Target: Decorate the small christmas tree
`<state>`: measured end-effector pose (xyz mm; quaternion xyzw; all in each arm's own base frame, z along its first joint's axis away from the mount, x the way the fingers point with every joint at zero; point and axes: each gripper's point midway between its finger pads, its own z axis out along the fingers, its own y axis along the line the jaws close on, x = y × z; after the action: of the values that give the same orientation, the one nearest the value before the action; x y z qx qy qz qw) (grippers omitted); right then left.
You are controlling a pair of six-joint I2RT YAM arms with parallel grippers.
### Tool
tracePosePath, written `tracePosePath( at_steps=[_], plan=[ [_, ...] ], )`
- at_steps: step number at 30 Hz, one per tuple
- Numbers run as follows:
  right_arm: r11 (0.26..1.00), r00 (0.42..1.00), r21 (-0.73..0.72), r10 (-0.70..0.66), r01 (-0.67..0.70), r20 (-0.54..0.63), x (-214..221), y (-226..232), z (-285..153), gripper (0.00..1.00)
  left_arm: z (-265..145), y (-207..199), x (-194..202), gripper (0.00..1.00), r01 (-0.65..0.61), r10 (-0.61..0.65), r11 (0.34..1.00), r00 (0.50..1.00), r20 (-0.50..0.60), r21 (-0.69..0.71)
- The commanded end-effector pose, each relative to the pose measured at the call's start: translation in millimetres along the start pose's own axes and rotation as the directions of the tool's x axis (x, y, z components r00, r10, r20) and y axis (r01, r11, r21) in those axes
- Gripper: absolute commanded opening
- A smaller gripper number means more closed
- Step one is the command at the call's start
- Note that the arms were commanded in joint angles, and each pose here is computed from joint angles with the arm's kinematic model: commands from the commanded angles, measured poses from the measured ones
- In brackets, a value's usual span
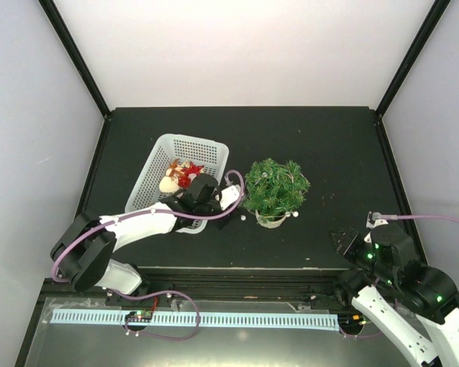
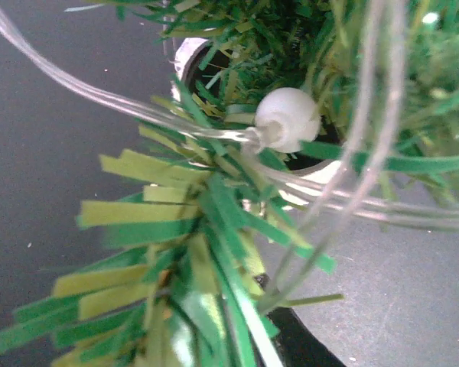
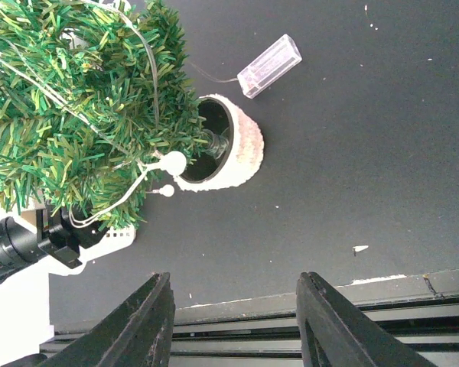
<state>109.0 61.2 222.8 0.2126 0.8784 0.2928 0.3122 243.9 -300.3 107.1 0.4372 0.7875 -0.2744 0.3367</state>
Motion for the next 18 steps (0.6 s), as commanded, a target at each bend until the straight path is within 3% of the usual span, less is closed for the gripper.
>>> tracePosePath(
  at_steps=[1, 8, 15, 18],
  plan=[
    [1.000, 1.000, 0.011, 0.014, -0.015, 0.007, -3.3, 1.8, -0.5, 0.46, 1.6, 5.6, -5.8, 0.14, 0.020, -0.021, 1.000, 0.999, 0.045, 0.025],
    [1.000, 1.000, 0.013, 0.005, -0.006, 0.003, -4.3, 4.1, 0.4, 0.46, -8.2, -6.0, -3.0, 0.05, 0.001, -0.003, 0.994, 1.000, 0.020, 0.106],
    [1.000, 1.000, -0.003, 0.010, -0.010, 0.000, -2.4, 5.3, 6.7, 0.46, -33.1, -29.9, 13.7, 0.03, -0.058, 0.061, 0.980, 0.998, -0.010, 0.191],
    [1.000, 1.000, -0.008, 0.007, -0.007, 0.001, -2.7, 6.2, 8.2, 0.46, -50.4, -37.3, 3.7, 0.02, -0.118, 0.113, 0.974, 0.993, 0.039, 0.195]
  ],
)
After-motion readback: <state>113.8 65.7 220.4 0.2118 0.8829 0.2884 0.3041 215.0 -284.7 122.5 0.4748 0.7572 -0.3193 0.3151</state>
